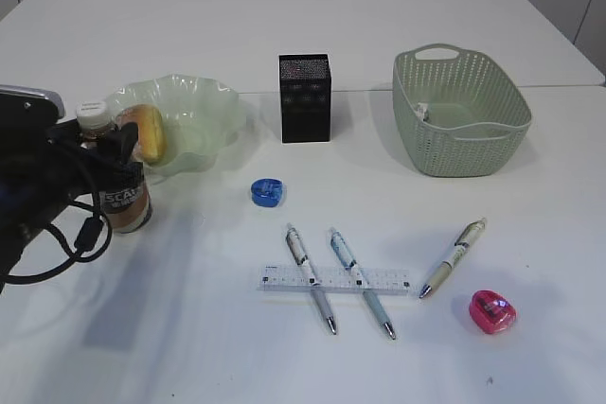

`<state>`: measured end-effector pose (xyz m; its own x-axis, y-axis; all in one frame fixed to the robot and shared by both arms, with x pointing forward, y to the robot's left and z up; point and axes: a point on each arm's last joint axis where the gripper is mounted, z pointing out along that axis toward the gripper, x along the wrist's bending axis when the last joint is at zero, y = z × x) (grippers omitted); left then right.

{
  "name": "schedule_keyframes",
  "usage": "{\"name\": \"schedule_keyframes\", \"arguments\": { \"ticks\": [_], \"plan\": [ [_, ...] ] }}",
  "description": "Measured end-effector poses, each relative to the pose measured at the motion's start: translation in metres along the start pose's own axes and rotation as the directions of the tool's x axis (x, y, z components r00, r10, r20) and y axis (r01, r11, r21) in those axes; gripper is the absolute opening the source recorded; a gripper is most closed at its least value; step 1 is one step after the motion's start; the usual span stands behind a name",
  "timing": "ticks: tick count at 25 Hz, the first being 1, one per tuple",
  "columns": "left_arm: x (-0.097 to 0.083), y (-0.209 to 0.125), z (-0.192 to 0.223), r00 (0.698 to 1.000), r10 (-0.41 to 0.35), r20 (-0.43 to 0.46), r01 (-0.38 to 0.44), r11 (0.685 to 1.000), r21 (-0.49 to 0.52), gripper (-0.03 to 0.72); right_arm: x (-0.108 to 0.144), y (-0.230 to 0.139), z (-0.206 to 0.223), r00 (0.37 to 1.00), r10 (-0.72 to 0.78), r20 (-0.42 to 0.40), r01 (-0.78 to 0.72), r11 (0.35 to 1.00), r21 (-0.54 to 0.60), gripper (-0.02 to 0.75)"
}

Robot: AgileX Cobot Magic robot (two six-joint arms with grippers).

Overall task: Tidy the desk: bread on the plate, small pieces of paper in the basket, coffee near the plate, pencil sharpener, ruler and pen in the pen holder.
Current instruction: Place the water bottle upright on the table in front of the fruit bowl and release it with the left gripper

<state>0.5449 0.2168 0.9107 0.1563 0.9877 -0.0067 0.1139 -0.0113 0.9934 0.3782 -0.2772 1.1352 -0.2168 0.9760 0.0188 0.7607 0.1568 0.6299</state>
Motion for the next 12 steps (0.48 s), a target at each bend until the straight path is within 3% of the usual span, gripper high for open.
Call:
{"name": "schedule_keyframes", "arguments": {
  "ticks": [6,12],
  "plan": [
    [0.000,0.028,-0.006,1.000,-0.013,0.004,0.013,0.996,-0.088,0.537,0.000,0.000,0.000,1.000,0.000,0.000,0.000,1.000,0.000,0.396],
    [0.001,0.058,-0.015,1.000,-0.026,0.011,0.028,0.982,-0.186,0.549,0.001,0.000,0.000,1.000,0.003,-0.006,-0.003,1.000,-0.003,0.396]
  ]
}}
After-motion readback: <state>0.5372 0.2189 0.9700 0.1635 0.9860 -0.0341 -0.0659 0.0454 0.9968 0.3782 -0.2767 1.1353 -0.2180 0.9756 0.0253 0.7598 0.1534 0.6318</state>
